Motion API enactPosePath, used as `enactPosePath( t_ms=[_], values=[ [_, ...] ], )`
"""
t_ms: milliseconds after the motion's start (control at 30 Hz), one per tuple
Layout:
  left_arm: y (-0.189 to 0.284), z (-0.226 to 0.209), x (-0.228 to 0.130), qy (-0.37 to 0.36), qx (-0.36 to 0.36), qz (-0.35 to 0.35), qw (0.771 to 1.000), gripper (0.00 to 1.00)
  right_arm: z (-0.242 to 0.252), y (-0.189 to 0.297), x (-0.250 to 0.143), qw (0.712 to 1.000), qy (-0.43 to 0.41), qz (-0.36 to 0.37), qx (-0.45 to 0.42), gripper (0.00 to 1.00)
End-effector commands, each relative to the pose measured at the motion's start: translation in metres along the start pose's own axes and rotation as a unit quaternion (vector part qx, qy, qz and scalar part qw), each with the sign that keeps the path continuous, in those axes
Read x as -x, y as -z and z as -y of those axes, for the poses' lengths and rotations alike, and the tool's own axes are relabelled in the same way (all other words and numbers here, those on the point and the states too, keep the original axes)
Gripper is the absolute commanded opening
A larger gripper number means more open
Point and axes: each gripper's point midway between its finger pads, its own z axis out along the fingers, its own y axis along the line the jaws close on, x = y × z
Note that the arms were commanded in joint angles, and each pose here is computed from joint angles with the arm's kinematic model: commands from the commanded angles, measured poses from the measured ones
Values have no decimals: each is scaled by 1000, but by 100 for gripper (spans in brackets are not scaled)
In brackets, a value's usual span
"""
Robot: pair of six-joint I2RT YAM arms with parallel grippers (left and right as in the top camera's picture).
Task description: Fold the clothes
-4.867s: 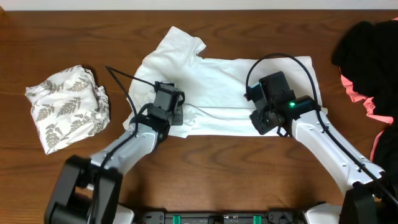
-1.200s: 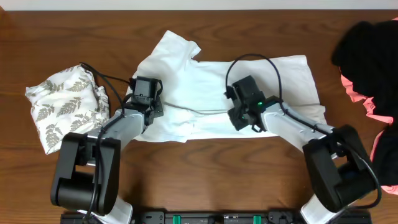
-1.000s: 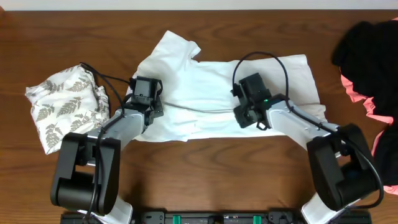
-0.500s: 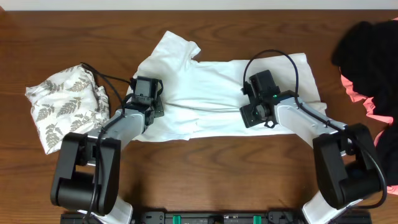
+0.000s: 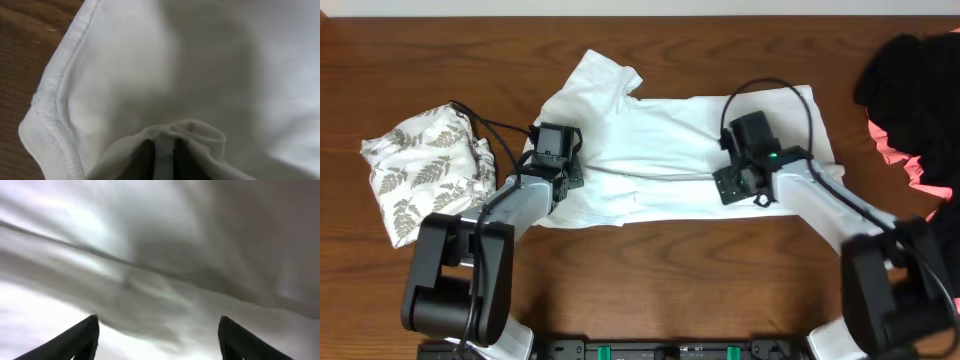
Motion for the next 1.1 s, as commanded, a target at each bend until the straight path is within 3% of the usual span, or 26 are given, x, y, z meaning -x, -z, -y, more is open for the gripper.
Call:
enactPosePath(
  t_ms=[0, 100, 167, 367, 833, 1067],
  values=[
    [-17, -21, -58, -14, 33, -86, 996, 26, 21, 25, 10, 999, -28, 33, -18, 73],
    [-17, -22, -59, -14, 33, -87, 996, 51, 38, 34, 6, 998, -51, 34, -27, 73],
    [-16, -22, -59, -15, 33, -88, 995, 57, 52, 34, -3, 997, -72, 19, -32, 72],
    [4, -19, -43, -12, 23, -62, 998, 58, 83, 33, -29, 991, -121, -23, -44, 64],
    [68, 3, 12, 10, -61, 43, 997, 62, 102, 33, -35, 988, -145, -26, -53, 55],
    [74, 24, 0, 5, -125, 13, 992, 60, 102, 24, -38, 988, -144, -37, -50, 29]
  ],
)
